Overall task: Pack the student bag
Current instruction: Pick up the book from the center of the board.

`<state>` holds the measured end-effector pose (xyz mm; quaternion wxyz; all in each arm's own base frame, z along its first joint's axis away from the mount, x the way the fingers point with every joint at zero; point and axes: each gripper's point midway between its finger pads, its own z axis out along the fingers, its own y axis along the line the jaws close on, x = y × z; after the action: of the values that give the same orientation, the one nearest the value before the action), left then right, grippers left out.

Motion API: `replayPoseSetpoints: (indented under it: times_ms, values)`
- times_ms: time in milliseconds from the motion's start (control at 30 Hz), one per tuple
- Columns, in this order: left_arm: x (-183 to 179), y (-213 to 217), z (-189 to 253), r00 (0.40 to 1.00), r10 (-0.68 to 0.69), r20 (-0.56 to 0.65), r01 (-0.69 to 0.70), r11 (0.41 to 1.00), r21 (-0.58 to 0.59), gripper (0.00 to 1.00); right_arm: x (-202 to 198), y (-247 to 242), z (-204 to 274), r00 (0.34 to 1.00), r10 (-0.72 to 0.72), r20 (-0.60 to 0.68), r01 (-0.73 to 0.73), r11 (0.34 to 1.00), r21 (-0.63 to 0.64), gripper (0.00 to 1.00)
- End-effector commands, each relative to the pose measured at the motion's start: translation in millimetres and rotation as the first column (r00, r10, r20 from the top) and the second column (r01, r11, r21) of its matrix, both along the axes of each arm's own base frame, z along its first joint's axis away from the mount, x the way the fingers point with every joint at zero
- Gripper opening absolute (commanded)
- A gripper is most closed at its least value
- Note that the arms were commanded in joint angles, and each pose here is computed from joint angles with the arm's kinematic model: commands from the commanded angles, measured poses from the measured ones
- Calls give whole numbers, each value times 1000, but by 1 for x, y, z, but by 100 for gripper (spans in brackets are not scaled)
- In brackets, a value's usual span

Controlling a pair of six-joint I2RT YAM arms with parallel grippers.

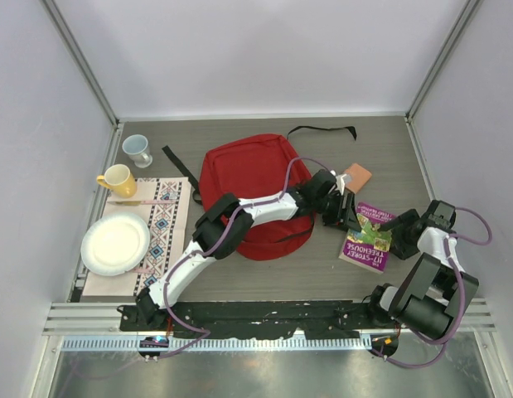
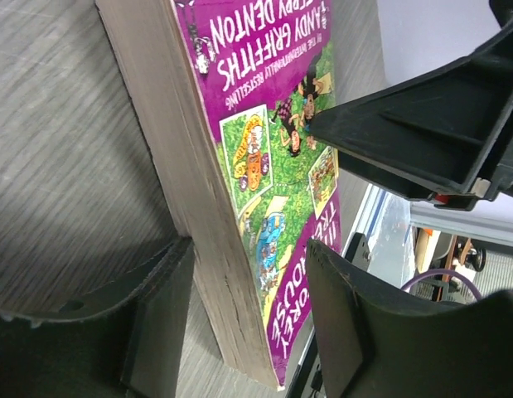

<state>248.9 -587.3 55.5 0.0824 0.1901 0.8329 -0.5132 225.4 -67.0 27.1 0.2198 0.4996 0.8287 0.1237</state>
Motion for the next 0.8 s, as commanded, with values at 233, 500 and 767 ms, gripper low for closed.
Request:
replayPoseSetpoints:
  times_ms: [233,500,767]
  values:
    - [-23,-25,48,996,-89,4,89,989,-120,42,25,43,24,971,109,214,-150,971,187,71]
    - [-20,-31,61,996,-91,5,91,985,-143,56,23,47,38,962,115,246,-161,971,175,72]
    - [-19,-26,61,997,-76,9,77,988,-131,0,21,44,34,968,129,217,-166,972,165,72]
